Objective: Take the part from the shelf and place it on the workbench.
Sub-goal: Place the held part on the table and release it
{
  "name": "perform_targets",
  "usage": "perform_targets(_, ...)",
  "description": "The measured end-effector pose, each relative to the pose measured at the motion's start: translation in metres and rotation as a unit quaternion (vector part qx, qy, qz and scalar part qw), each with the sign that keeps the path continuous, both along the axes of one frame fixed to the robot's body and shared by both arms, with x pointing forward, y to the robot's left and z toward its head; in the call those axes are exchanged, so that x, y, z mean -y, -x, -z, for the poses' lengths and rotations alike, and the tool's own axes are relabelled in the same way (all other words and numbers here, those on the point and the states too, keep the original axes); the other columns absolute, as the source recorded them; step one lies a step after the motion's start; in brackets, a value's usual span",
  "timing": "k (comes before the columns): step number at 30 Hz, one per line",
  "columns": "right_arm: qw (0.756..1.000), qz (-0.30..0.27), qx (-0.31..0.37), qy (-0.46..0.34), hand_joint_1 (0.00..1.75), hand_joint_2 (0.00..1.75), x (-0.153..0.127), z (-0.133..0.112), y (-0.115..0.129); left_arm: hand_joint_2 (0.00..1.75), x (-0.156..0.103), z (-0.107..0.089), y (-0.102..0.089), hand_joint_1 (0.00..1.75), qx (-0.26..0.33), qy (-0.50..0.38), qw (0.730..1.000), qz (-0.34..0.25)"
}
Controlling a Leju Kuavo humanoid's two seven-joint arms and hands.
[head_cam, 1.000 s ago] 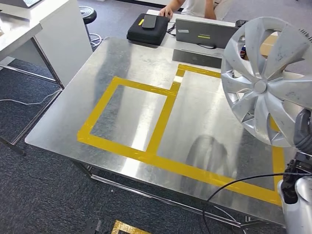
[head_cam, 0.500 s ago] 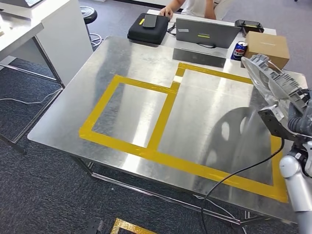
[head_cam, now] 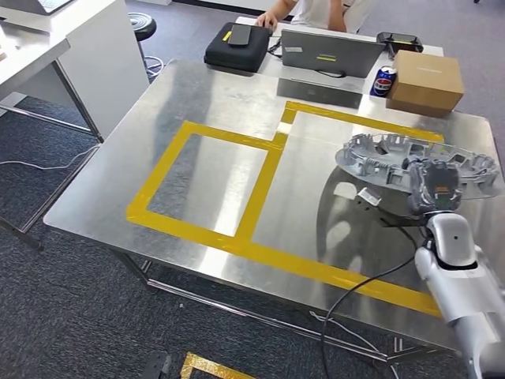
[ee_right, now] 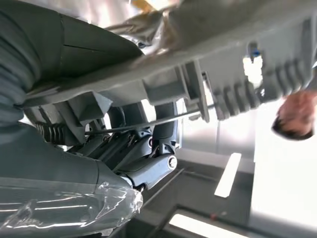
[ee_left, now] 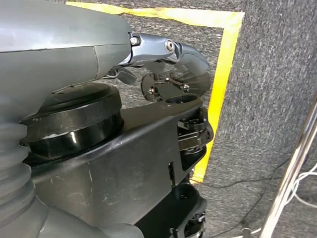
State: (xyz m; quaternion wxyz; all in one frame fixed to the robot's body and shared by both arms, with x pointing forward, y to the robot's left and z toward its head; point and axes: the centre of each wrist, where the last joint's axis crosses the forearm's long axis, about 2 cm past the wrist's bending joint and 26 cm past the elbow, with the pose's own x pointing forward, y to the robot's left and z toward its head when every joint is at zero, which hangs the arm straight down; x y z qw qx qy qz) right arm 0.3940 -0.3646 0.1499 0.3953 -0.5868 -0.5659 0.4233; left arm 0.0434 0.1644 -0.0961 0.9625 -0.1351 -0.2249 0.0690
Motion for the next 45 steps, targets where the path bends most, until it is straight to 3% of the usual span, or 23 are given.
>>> perform_targets(7,0.997,-0.048,-0.056,0.012,1.75,1.75,-0.053,0.029,-0.002,1.75,0.0,0.0,-0.001,0.0,0.002,0.002,1.0,0.017)
perform_targets(22,0.991,-0.086,-0.106,-0.001,1.75,1.75,-0.088,0.047,0.001,1.75,-0.001,0.0,-0.001,0.0,0.002,0.011,1.0,0.027)
perform_targets(26,0.988,-0.094,-0.124,-0.008,0.0,0.0,-0.093,0.051,0.002,1.75,-0.001,0.0,-0.001,0.0,0.008,0.012,0.999,0.043)
perform_targets(30,0.984,-0.097,-0.15,-0.018,0.0,0.0,-0.1,0.058,0.006,1.75,-0.001,0.0,-0.002,0.0,0.015,0.008,0.998,0.061)
perform_targets(34,0.977,-0.097,-0.186,-0.038,0.0,0.0,-0.103,0.061,0.007,0.0,-0.001,0.0,-0.002,0.0,0.015,0.008,0.998,0.059)
perform_targets(39,0.963,-0.09,-0.246,-0.059,0.0,0.0,-0.102,0.064,0.006,0.0,-0.001,0.0,-0.002,0.0,0.015,0.012,0.998,0.054)
perform_targets(45,0.959,-0.086,-0.263,-0.066,0.0,0.0,-0.102,0.063,0.005,0.0,-0.001,0.0,-0.002,0.0,0.015,0.014,0.998,0.052)
